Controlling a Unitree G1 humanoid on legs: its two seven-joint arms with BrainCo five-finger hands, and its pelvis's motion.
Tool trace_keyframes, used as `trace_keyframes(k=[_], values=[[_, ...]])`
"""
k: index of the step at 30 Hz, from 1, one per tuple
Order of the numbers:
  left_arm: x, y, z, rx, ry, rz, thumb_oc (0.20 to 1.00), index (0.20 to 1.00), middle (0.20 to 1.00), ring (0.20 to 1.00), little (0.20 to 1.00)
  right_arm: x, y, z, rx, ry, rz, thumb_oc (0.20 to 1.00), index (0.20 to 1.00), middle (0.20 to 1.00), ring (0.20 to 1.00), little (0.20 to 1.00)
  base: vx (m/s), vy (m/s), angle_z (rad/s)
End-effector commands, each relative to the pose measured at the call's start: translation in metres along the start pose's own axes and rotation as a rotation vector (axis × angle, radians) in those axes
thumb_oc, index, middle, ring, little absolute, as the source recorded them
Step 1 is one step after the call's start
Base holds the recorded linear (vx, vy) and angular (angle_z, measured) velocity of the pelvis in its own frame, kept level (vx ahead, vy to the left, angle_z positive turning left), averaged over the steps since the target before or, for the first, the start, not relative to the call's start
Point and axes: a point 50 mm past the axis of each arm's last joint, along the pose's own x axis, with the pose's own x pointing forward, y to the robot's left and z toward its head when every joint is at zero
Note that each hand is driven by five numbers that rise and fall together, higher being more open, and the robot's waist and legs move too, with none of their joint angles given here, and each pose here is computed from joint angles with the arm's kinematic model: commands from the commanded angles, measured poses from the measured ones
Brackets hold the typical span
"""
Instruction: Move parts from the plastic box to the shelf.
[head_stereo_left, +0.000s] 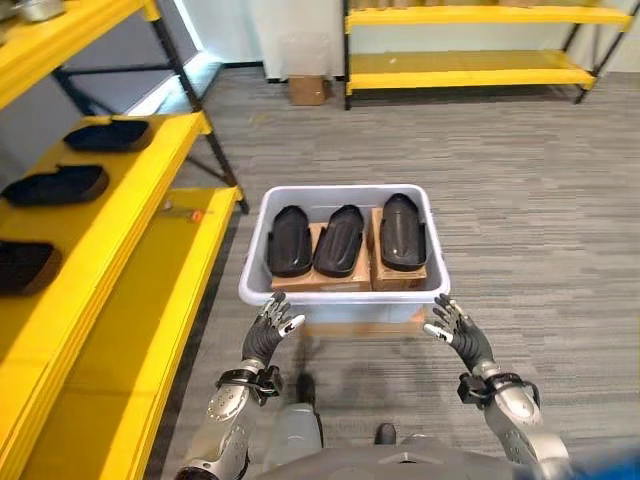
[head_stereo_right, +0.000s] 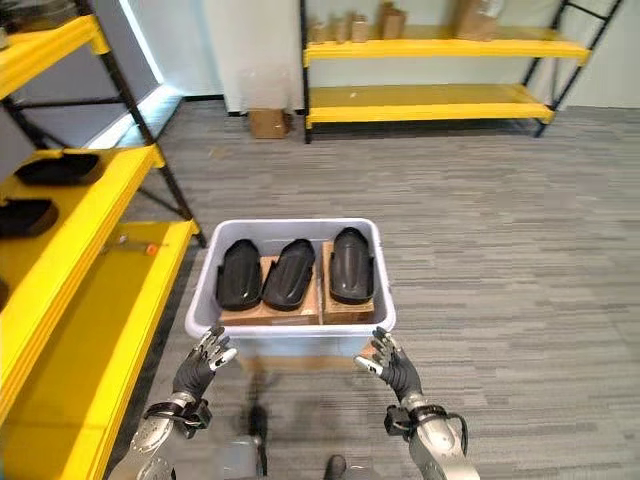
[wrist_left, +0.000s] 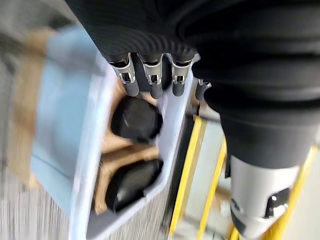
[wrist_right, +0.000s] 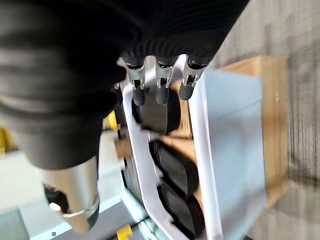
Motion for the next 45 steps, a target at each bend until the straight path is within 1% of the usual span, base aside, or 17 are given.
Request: trace_keyframes(k=[1,8,15,16,18,21,26,30,33,35,36,40,43,45], values=[[-0.005,0.005,0.025,0.060,-0.118,-0.028,1.000,1.000,1.000,1.000,1.000,0.013,0.013,0.025,0.022,-0.130,0.054,1.000,1.000,1.000,1.000,1.000,0.13,0.125,-0.38],[-0.007,0.009,0.029,0.088,-0.124,-0.029,1.000,1.000,1.000,1.000,1.000,0.014,0.021,0.022,-0.006,-0.108,0.104,1.000,1.000,1.000,1.000,1.000,0.13,0.142,-0.09],[-0.005,0.008,0.031,0.111,-0.122,-0.044,1.000,1.000,1.000,1.000,1.000,0.014,0.025,0.021,0.001,-0.107,0.116,1.000,1.000,1.000,1.000,1.000,0.07,0.153,0.16],[-0.002,0.008,0.036,0.160,-0.135,-0.055,1.000,1.000,1.000,1.000,1.000,0.015,0.029,0.026,-0.005,-0.129,0.138,1.000,1.000,1.000,1.000,1.000,0.05,0.210,0.15],[-0.001,0.008,0.039,0.170,-0.145,-0.056,1.000,1.000,1.000,1.000,1.000,0.014,0.031,0.026,-0.005,-0.131,0.143,1.000,1.000,1.000,1.000,1.000,0.07,0.092,0.19],[0.000,0.011,0.043,0.154,-0.166,-0.036,1.000,1.000,1.000,1.000,1.000,0.015,0.032,0.027,-0.001,-0.135,0.143,1.000,1.000,1.000,1.000,1.000,0.19,-0.282,0.49],[-0.007,0.017,0.037,0.144,-0.153,-0.007,1.000,1.000,1.000,1.000,1.000,0.012,0.032,0.024,-0.019,-0.123,0.157,1.000,1.000,1.000,1.000,1.000,0.11,-0.309,0.15],[-0.011,0.019,0.034,0.109,-0.147,-0.011,1.000,1.000,1.000,1.000,1.000,0.009,0.016,0.030,-0.051,-0.135,0.127,1.000,1.000,1.000,1.000,1.000,0.07,-0.287,0.03],[-0.011,0.018,0.034,0.093,-0.148,-0.013,1.000,1.000,1.000,1.000,1.000,0.010,0.011,0.032,-0.060,-0.138,0.110,1.000,1.000,1.000,1.000,1.000,0.04,-0.159,0.01],[-0.012,0.016,0.037,0.087,-0.165,-0.019,1.000,1.000,1.000,1.000,1.000,0.012,0.006,0.044,-0.087,-0.183,0.098,1.000,1.000,1.000,1.000,1.000,0.03,-0.138,0.07],[-0.012,0.015,0.040,0.094,-0.182,-0.029,1.000,1.000,1.000,1.000,1.000,0.014,0.003,0.059,-0.104,-0.245,0.089,1.000,1.000,1.000,1.000,1.000,0.02,-0.104,0.05],[-0.012,0.016,0.046,0.100,-0.206,-0.028,1.000,1.000,1.000,1.000,1.000,0.017,0.002,0.084,-0.135,-0.350,0.076,1.000,1.000,1.000,1.000,1.000,0.01,-0.037,-0.05],[-0.009,0.014,0.056,0.108,-0.247,-0.040,1.000,1.000,1.000,1.000,1.000,0.029,0.013,0.118,-0.208,-0.487,0.081,1.000,1.000,1.000,1.000,1.000,0.00,-0.001,0.01],[-0.007,0.011,0.060,0.112,-0.262,-0.053,1.000,1.000,1.000,1.000,1.000,0.035,0.020,0.130,-0.255,-0.533,0.087,1.000,1.000,1.000,1.000,1.000,0.00,0.000,0.00]])
